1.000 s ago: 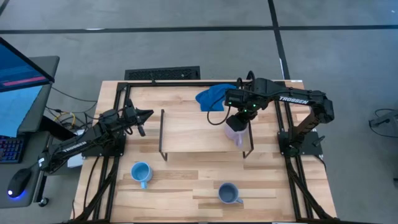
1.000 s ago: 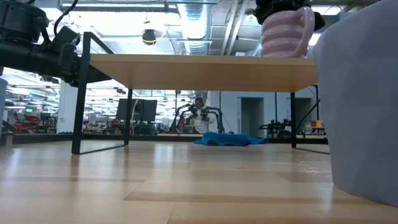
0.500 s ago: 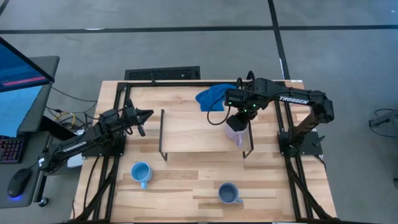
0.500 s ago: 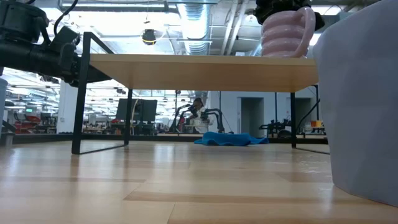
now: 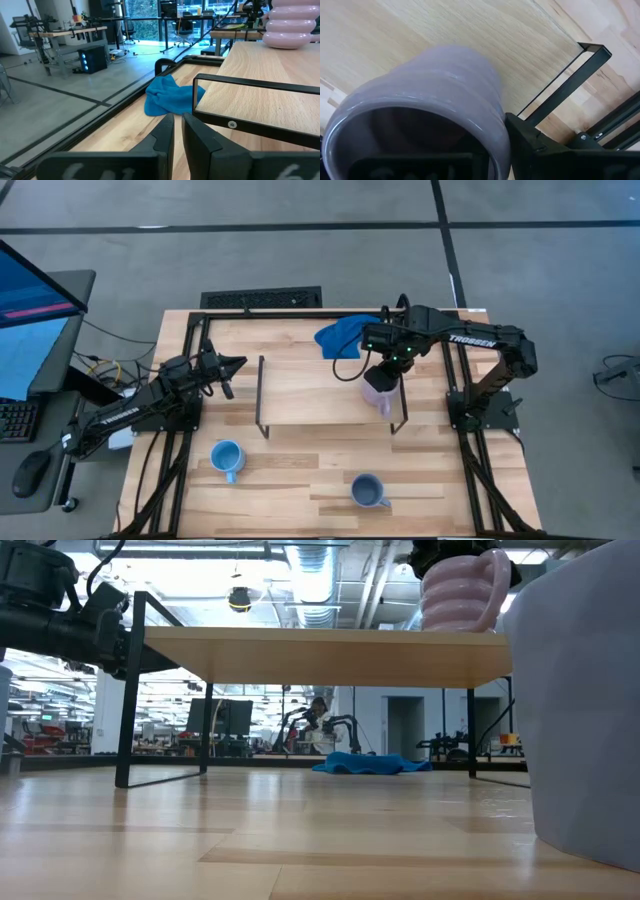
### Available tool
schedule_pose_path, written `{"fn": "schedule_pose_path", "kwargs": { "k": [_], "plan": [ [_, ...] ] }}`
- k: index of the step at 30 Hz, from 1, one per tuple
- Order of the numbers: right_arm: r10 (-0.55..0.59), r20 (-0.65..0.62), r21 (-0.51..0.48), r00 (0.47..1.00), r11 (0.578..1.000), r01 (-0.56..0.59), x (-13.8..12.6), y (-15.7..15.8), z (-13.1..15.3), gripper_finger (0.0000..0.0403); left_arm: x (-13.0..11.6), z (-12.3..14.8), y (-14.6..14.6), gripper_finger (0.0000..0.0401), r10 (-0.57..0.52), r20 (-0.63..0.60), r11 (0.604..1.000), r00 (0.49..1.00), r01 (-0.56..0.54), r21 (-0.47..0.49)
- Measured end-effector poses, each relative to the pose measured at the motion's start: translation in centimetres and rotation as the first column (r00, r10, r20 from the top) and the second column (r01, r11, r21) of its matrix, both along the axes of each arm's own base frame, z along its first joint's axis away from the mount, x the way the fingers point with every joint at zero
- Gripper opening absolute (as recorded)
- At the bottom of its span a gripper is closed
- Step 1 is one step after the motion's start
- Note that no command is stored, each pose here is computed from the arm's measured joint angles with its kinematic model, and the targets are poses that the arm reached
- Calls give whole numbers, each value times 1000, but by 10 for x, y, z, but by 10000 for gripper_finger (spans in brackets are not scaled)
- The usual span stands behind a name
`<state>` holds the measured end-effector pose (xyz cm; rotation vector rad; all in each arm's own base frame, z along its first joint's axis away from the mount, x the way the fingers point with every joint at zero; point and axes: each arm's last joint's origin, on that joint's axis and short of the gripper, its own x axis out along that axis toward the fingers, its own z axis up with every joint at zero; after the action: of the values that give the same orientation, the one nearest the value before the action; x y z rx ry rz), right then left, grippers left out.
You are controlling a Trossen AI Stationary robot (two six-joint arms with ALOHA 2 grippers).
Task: Stack small to large cups/mugs on shelf
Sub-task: Put the violet mug on the shelf
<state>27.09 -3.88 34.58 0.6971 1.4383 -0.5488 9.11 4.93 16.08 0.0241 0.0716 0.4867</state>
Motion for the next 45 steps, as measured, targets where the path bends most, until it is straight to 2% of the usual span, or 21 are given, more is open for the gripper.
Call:
{"fn": "schedule_pose_path", "kwargs": {
  "k": [16,30,36,39,45],
  "plan": [
    [0,0,1,1000,1000,0,0,0,0,74,0,0,0,27,0,0,1000,1000,0,0],
    [4,9,0,1000,1000,-4,0,0,2,192,0,0,0,27,0,0,1000,1000,0,0],
    [-13,56,-13,998,1000,14,0,-4,14,210,0,0,0,27,0,0,1000,1000,0,0],
    [-36,81,-70,996,997,42,-1,-9,22,212,0,0,0,27,0,0,1000,1000,0,0],
    [-53,166,-83,985,994,67,-4,-16,44,211,0,0,0,27,0,1,1000,1000,0,0]
  ]
}}
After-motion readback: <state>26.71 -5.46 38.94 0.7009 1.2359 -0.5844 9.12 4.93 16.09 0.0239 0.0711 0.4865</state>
